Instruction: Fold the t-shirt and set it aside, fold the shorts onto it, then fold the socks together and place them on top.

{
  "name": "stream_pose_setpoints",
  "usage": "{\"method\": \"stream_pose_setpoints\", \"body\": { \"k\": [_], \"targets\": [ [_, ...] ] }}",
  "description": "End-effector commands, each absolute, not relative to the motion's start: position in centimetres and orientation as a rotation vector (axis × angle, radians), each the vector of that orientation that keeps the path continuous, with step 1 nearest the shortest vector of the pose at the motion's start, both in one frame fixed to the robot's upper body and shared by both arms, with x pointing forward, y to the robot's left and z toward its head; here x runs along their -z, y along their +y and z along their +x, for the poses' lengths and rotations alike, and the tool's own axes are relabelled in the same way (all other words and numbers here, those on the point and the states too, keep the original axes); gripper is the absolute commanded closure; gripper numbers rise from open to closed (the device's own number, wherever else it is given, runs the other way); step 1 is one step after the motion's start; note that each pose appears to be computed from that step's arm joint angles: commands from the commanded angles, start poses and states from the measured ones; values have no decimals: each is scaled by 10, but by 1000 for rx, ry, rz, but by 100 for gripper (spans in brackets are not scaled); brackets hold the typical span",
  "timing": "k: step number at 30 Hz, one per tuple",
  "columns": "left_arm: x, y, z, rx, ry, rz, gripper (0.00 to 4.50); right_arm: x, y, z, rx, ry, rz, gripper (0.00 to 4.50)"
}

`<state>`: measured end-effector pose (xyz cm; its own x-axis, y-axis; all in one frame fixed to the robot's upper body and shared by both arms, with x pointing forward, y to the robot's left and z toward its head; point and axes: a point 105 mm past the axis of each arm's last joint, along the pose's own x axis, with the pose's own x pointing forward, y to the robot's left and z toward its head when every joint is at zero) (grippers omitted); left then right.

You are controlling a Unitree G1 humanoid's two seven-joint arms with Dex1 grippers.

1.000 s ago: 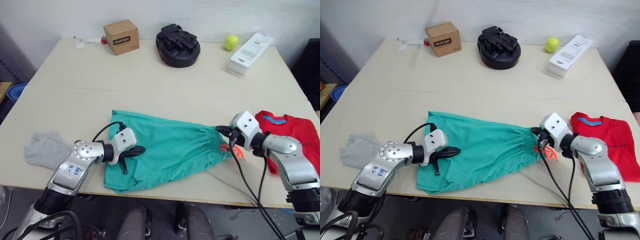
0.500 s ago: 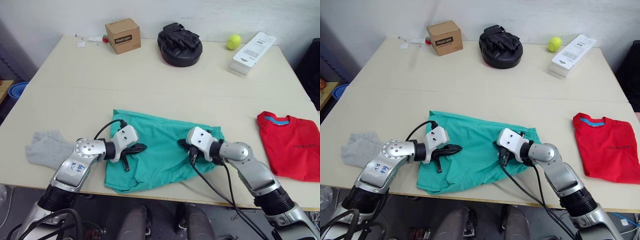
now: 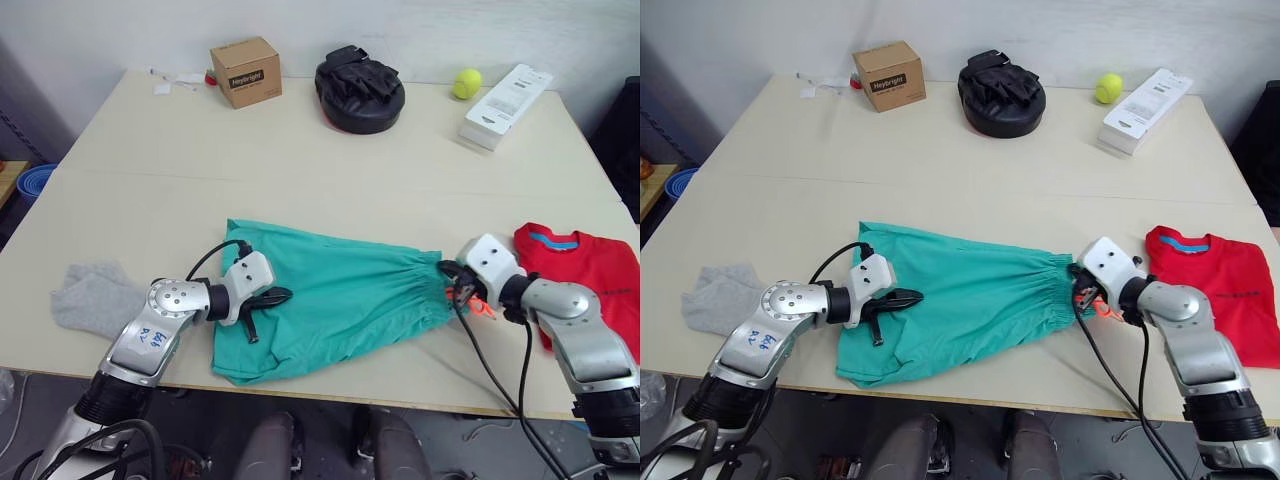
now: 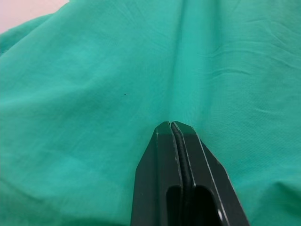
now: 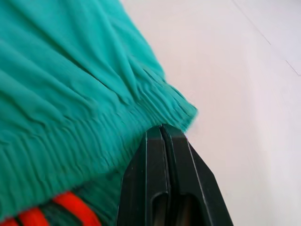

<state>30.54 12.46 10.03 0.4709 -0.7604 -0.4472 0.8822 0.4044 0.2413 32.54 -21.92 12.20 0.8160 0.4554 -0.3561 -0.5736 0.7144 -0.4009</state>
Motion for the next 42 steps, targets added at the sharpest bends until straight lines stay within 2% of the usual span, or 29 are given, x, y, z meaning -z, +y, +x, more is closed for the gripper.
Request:
{"method": "stream_pose_setpoints", "body": {
  "k": [1, 7, 10, 16, 21, 25, 31, 37, 42],
  "targets": [
    [-100, 127, 309, 1054, 287, 468, 447, -151, -208, 309, -630, 167, -417, 450],
    [-123, 98, 304, 1220, 206, 448, 447, -156, -192, 257, -765, 271, -248, 450],
    [-118, 82, 301, 1312, 204, 472, 450, -149, -187, 230, -804, 356, -143, 391],
    [-103, 66, 299, 1407, 214, 518, 450, -131, -187, 187, -779, 530, 84, 183],
    [-94, 62, 305, 1426, 219, 548, 450, -111, -193, 174, -638, 602, 323, 4],
    [-96, 59, 312, 1425, 209, 553, 450, -97, -192, 179, -546, 613, 492, 1],
    [-97, 56, 317, 1424, 200, 567, 450, -88, -180, 207, -451, 571, 793, 1],
    [-95, 58, 317, 1417, 206, 588, 450, -75, -161, 232, -419, 612, 883, 1],
    [-92, 64, 319, 1388, 224, 607, 450, -80, -145, 254, -448, 576, 916, 1]
  ]
}}
